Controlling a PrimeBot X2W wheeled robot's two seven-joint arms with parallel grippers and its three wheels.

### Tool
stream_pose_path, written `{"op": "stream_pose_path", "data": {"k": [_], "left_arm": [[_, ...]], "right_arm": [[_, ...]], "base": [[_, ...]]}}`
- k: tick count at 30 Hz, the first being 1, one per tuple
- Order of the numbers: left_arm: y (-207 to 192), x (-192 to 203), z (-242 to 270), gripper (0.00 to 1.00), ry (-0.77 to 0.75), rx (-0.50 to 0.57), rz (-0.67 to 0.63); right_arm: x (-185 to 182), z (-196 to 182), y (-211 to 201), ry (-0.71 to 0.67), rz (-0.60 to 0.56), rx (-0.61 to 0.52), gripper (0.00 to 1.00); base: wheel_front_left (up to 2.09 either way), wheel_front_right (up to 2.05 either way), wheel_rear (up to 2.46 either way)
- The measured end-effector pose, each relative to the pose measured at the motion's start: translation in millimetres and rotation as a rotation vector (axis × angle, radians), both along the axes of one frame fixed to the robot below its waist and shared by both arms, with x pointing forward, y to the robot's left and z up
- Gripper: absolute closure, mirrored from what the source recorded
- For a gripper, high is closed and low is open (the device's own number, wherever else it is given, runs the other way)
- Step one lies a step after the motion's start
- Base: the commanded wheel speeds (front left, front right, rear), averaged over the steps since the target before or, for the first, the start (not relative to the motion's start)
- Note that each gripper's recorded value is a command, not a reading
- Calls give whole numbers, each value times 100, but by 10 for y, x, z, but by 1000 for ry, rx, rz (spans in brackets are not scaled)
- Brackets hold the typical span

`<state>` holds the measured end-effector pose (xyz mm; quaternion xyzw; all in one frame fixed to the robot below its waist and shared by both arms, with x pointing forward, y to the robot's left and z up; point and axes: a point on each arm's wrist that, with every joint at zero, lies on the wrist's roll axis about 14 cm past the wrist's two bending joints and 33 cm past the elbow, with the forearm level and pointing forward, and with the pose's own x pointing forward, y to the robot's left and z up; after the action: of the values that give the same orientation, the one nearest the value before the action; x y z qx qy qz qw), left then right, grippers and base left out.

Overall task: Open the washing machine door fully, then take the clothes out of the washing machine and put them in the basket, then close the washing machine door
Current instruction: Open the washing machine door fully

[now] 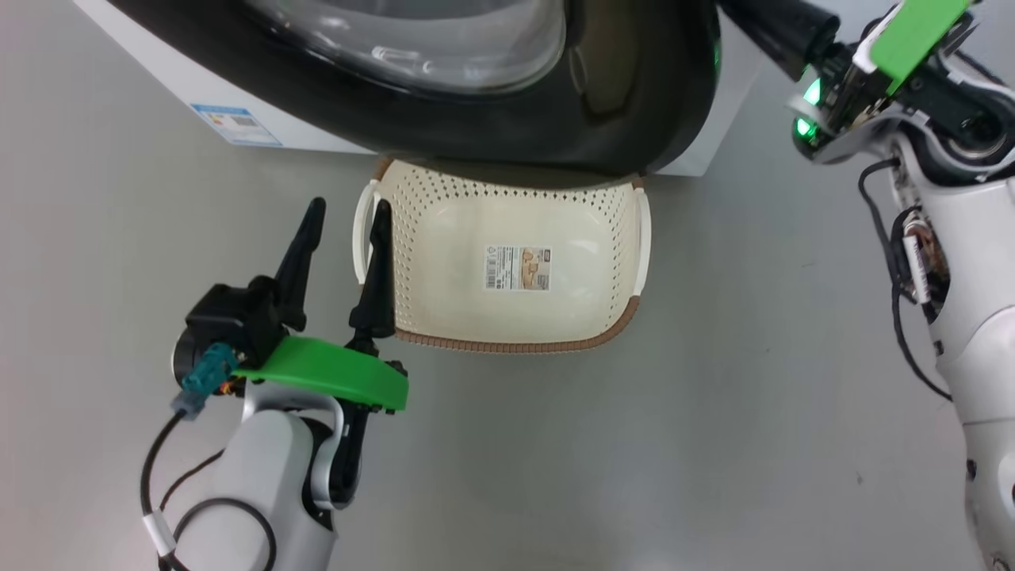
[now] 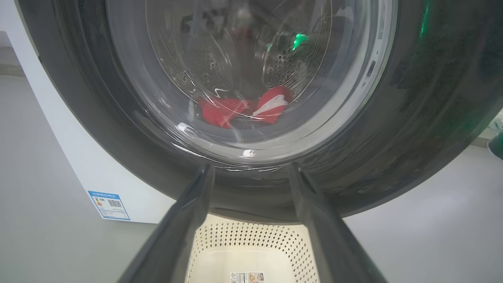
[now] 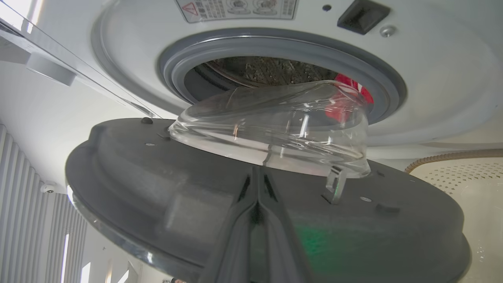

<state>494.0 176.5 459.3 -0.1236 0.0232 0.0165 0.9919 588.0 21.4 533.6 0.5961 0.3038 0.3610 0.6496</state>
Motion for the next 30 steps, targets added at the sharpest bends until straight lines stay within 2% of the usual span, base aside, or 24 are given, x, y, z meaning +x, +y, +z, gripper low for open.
{"op": "stream_pose_path", "data": {"k": [16,19,20,21,27,30], "left_arm": [[-31,-148,83,0,-4,-9,-4],[-41,-148,90,0,-6,-12,-5],[-47,-145,92,0,-6,-12,-6],[-54,-142,93,0,-7,-14,-8],[-102,-120,68,0,-4,-23,-17],[-128,-113,12,0,8,-33,-24]], "right_arm": [[-325,8,84,6,33,-49,100],[-297,16,48,-5,-3,-65,100],[-279,20,28,-8,-22,-67,63],[-262,20,2,-12,-40,-73,0],[-222,-122,-192,-15,-145,-127,0],[-139,-12,-369,-105,-245,-170,0]], "base": [[0,0,0],[0,0,0],[0,0,0],[0,0,0],[0,0,0],[0,0,0]]}}
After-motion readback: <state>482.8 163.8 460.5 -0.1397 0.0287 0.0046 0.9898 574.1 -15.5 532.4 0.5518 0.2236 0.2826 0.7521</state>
